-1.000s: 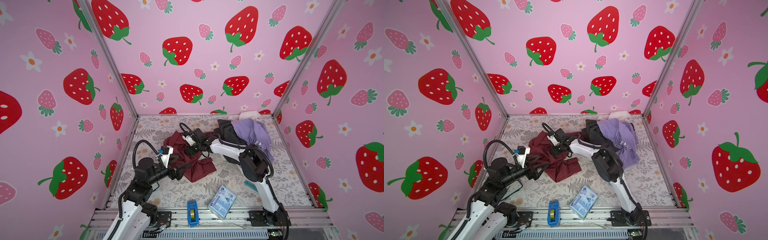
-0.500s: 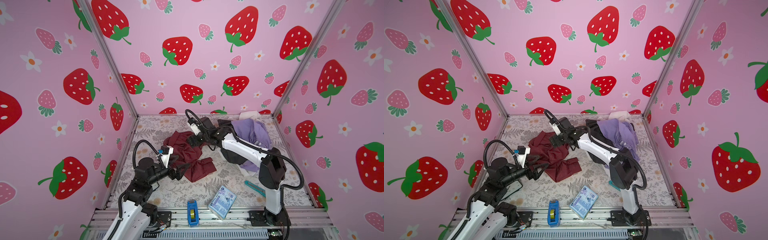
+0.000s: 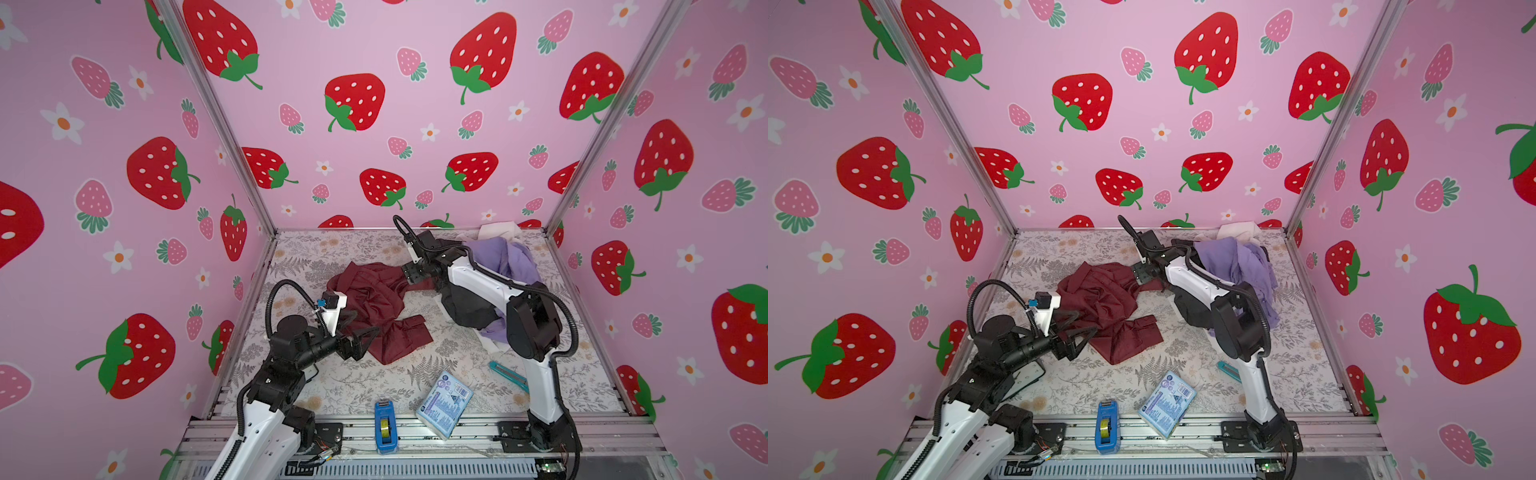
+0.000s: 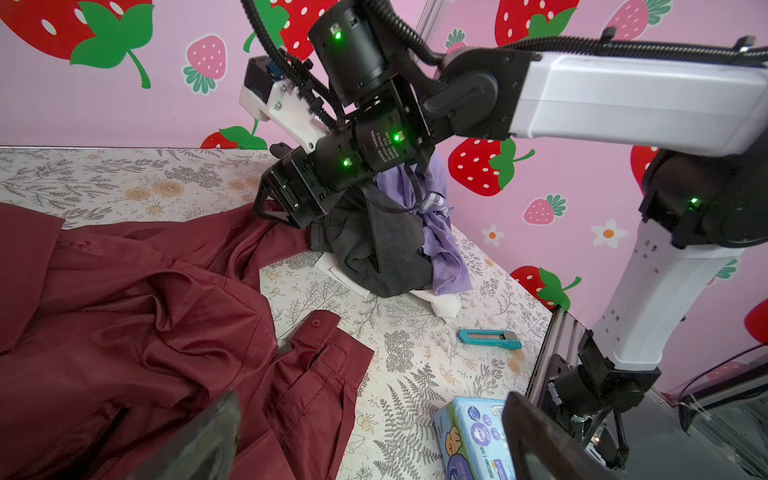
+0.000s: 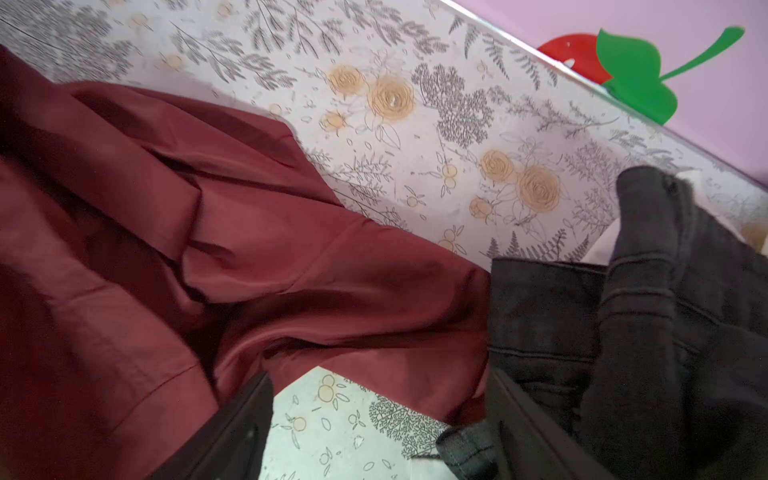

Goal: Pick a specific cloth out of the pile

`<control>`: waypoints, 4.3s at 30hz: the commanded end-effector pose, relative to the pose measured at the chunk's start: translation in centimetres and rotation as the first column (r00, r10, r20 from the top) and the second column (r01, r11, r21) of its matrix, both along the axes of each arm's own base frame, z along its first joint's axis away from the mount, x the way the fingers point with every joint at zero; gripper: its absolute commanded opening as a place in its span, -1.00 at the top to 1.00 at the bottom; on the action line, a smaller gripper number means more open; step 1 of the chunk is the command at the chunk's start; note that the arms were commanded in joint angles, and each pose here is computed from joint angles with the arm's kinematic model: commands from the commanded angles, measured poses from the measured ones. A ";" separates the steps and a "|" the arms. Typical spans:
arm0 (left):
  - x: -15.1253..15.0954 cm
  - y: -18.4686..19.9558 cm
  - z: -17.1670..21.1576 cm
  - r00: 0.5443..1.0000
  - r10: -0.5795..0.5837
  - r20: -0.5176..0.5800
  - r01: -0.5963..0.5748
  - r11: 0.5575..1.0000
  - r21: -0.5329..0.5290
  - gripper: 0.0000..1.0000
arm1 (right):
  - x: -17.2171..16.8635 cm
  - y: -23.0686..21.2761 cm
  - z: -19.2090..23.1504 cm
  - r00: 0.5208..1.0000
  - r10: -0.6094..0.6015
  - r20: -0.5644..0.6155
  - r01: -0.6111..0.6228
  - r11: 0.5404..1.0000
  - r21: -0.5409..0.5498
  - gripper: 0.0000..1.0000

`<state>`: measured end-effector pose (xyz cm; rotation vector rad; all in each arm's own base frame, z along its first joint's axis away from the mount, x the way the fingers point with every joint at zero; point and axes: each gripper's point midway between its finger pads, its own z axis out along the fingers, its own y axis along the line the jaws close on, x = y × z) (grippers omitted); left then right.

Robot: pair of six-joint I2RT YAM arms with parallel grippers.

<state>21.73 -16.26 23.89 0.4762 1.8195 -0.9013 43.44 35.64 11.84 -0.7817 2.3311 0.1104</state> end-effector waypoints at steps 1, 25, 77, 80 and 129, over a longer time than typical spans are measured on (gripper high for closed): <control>0.1 -0.1 0.5 1.000 -0.002 0.026 0.001 1.000 0.010 -0.99 | 0.4 0.0 -0.5 1.000 -0.020 -0.011 0.020 1.000 -0.004 -0.65; 0.3 0.1 0.1 1.000 0.006 0.022 -0.007 1.000 0.024 -0.98 | 1.7 -0.7 -7.2 0.987 -0.037 -0.154 0.045 0.998 0.054 -0.72; -0.2 0.1 0.5 0.999 0.004 0.049 -0.005 1.000 0.019 -0.99 | -0.9 5.3 9.6 0.982 0.172 0.083 -0.191 0.879 0.436 1.00; -0.3 0.1 0.6 0.999 0.004 0.050 -0.004 1.000 0.018 -0.98 | -0.6 5.2 12.1 0.977 0.157 0.146 -0.206 0.873 0.441 1.00; -0.8 0.8 1.5 0.992 0.046 0.117 -0.047 0.999 0.004 -0.99 | -10.8 13.9 19.2 0.844 0.455 0.283 -0.530 0.631 0.566 1.00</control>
